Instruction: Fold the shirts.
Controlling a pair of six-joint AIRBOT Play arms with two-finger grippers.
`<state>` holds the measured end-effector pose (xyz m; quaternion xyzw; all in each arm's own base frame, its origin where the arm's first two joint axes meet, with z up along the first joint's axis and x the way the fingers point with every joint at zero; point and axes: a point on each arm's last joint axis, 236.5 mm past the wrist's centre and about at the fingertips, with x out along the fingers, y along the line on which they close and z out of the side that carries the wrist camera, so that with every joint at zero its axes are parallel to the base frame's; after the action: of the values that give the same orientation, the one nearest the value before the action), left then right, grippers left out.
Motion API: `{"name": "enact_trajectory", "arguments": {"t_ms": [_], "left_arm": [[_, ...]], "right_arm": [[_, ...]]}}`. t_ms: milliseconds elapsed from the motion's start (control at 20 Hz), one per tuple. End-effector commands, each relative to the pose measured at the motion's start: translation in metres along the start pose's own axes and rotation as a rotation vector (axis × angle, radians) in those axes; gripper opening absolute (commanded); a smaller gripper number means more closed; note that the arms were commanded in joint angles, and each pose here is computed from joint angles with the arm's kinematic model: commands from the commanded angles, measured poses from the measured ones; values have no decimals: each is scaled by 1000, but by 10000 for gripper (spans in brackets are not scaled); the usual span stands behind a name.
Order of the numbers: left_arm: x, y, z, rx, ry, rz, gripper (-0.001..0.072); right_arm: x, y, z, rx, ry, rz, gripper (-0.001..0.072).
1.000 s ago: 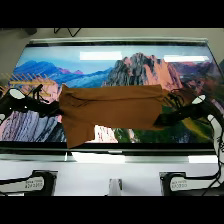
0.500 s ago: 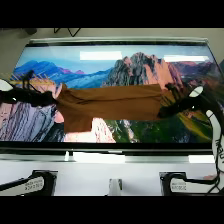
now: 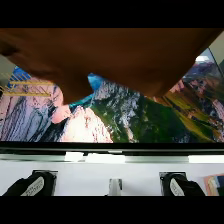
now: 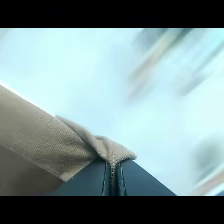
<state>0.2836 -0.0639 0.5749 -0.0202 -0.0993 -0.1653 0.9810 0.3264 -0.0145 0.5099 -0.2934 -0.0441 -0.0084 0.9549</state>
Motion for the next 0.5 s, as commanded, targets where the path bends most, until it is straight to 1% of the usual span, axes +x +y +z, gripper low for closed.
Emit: {"name": "enact_trajectory", "arguments": {"t_ms": [0, 100, 200, 450], "left_arm": [[-90, -46, 80, 91, -260, 20, 36], [-98, -41, 64, 61, -223, 54, 36], [-98, -34, 50, 75, -166, 88, 36], [-80, -25, 18, 63, -36, 83, 35]], "right_arm": [[-124, -49, 77, -28, -177, -225, 21], [-135, -44, 64, -47, -108, -215, 21], [-135, -41, 51, -58, -52, -202, 22], [-119, -36, 32, -56, 18, -166, 21]]}}
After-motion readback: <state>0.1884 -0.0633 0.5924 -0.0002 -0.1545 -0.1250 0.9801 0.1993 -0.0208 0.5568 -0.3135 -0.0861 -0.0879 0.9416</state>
